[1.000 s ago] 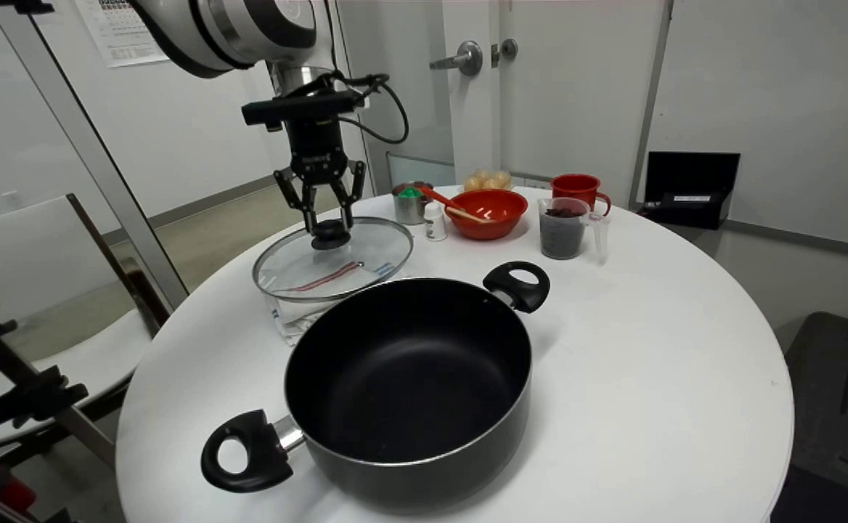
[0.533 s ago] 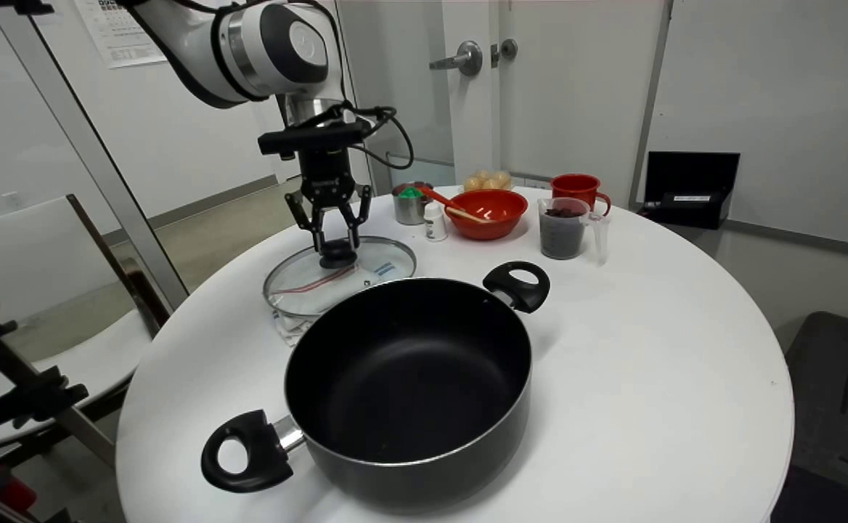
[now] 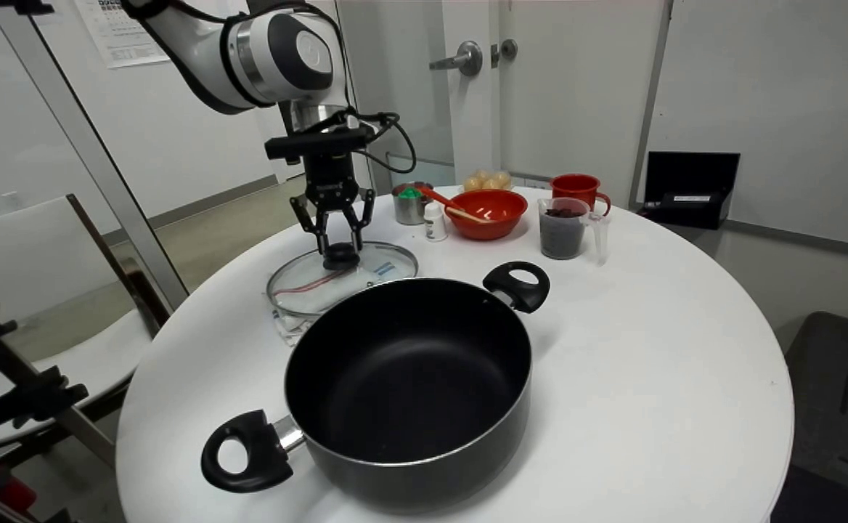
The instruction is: Open the lid of the pot
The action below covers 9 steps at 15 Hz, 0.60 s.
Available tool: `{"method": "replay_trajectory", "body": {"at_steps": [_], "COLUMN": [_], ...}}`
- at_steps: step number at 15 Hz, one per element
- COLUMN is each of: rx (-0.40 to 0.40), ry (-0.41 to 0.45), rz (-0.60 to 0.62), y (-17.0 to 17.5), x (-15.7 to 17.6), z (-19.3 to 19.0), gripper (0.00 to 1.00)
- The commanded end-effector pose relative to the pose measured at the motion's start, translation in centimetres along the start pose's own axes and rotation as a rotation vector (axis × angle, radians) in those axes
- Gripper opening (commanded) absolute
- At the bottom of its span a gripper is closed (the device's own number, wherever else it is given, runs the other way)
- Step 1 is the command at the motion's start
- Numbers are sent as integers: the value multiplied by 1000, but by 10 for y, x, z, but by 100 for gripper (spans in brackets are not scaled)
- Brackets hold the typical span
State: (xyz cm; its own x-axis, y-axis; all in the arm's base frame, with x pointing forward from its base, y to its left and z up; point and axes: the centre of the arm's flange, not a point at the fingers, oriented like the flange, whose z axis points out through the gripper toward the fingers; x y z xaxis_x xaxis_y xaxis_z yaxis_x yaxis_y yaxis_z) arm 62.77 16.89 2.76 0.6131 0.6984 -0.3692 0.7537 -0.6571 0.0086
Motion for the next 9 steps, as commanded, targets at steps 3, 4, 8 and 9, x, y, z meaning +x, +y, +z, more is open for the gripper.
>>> {"method": "replay_trajectory", "body": {"at_steps": [3, 4, 8, 9], "rx": [-9, -9, -15, -19], "ry": [-3, -2, 21, 34], "rz": [5, 4, -1, -7], "y": [2, 1, -6, -12], "x": [16, 16, 13, 10], "z": [0, 0, -10, -16], "gripper": [88, 94, 100, 100]}}
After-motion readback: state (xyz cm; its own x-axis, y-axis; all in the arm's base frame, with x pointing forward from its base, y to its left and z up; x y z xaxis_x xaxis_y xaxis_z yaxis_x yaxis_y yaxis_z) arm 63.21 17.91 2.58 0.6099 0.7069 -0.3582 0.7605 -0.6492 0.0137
